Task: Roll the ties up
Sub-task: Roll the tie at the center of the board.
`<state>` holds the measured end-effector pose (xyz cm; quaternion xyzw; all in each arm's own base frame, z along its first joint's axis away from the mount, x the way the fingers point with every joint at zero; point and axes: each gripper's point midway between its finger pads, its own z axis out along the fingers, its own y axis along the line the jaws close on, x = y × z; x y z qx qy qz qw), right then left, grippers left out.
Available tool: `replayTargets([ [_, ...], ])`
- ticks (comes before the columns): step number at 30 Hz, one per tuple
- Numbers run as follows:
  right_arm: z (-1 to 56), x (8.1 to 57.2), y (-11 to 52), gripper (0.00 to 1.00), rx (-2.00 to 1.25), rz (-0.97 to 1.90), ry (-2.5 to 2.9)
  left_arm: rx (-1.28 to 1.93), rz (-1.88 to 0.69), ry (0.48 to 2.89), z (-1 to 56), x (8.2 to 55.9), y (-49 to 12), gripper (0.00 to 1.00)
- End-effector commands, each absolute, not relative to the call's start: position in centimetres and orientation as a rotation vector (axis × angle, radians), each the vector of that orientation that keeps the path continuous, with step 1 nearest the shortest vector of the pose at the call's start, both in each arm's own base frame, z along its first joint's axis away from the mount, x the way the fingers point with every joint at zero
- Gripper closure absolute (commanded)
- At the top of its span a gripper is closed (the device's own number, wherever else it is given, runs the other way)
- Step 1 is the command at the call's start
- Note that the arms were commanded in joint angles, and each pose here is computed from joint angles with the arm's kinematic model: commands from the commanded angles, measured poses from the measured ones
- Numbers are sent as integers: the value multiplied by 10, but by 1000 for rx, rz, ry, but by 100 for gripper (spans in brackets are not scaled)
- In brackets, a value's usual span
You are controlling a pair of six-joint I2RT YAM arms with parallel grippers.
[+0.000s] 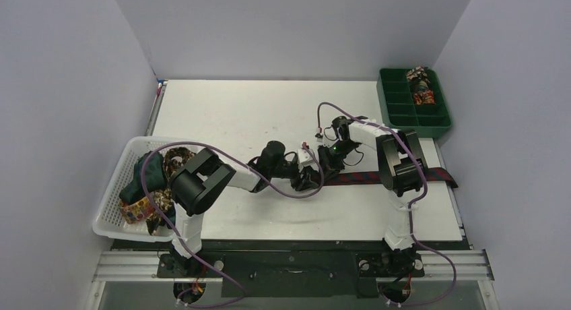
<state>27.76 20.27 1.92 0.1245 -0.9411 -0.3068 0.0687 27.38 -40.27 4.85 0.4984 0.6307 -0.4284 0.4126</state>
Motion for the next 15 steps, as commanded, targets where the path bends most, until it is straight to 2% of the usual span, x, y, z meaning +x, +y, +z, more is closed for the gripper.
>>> replayTargets([
  [1, -34, 296, 186, 100, 468, -703, -2966, 1257, -1115, 1557, 58, 270, -400, 50],
  [5, -33, 295, 184, 100, 465, -700, -2966, 1225, -1057, 1606, 50, 274, -377, 37],
  [9, -35, 293, 184, 100, 464, -702, -2957, 1220, -1005, 1627, 42, 277, -370, 30],
  [15, -33, 293, 186, 100, 468, -713, -2951, 1162, -1001, 1613, 45, 288, -383, 35],
])
